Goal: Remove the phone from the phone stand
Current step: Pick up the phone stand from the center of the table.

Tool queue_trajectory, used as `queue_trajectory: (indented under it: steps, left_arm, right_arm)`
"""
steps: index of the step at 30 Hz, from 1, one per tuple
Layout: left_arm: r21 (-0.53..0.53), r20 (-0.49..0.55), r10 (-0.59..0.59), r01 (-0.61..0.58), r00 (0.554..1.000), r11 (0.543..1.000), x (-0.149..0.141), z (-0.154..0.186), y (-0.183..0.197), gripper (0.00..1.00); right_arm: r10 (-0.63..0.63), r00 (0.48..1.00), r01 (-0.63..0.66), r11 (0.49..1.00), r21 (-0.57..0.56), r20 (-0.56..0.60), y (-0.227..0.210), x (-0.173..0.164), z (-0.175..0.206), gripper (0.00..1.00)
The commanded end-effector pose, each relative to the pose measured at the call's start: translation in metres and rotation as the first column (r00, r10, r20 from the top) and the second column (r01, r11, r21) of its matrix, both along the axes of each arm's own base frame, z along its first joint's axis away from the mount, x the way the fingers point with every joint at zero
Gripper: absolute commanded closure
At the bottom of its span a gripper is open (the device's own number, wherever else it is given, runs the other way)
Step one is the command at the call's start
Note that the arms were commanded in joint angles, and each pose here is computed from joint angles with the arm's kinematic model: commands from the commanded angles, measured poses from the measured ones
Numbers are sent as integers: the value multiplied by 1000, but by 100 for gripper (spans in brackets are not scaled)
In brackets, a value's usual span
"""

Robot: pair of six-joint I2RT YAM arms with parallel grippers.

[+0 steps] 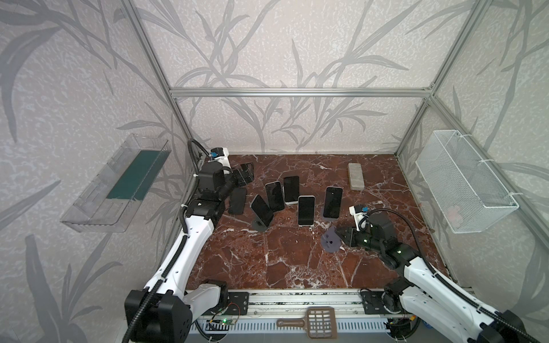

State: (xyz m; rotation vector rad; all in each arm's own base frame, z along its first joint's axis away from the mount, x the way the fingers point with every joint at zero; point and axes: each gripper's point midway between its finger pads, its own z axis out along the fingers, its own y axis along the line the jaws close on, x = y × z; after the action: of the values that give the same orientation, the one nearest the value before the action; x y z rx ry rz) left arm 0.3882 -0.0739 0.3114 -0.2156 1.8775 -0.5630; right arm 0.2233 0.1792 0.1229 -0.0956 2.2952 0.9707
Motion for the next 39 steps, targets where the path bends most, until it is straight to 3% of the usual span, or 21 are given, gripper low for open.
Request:
queue_trajectory:
  steps: [1, 9, 12, 19, 23, 33, 39]
  left_arm:
    - [-24, 25, -14, 15, 1000, 1000, 0, 6, -3, 13]
    - [-25, 33, -22, 23, 999, 999, -1, 9, -5, 13]
    - [-18, 41, -21, 22, 999, 1000, -3, 11, -4, 13]
    - [-15, 47, -20, 21, 999, 1000, -5, 13, -3, 13]
    - [-11, 49, -18, 19, 999, 1000, -5, 14, -2, 13]
    - [-1, 62, -1, 1, 998, 1000, -7, 18, 1, 14]
    - [5, 72, 8, -8, 997, 1000, -9, 20, 3, 14]
  right_arm:
    - [11, 999, -11, 1000, -13, 31, 1, 0, 5, 88]
    - [18, 1000, -17, 999, -45, 18, -2, -4, -1, 94]
    - [28, 999, -27, 999, -37, 37, -2, -6, 9, 100]
    - [13, 996, -10, 999, -34, 91, -9, -12, 34, 100]
    - [-37, 990, 46, 997, -60, 138, -24, -15, 51, 100]
    - [-111, 957, 186, 943, -274, 267, -68, -10, 112, 100]
    - [-177, 912, 288, 919, -270, 371, -82, 14, 153, 100]
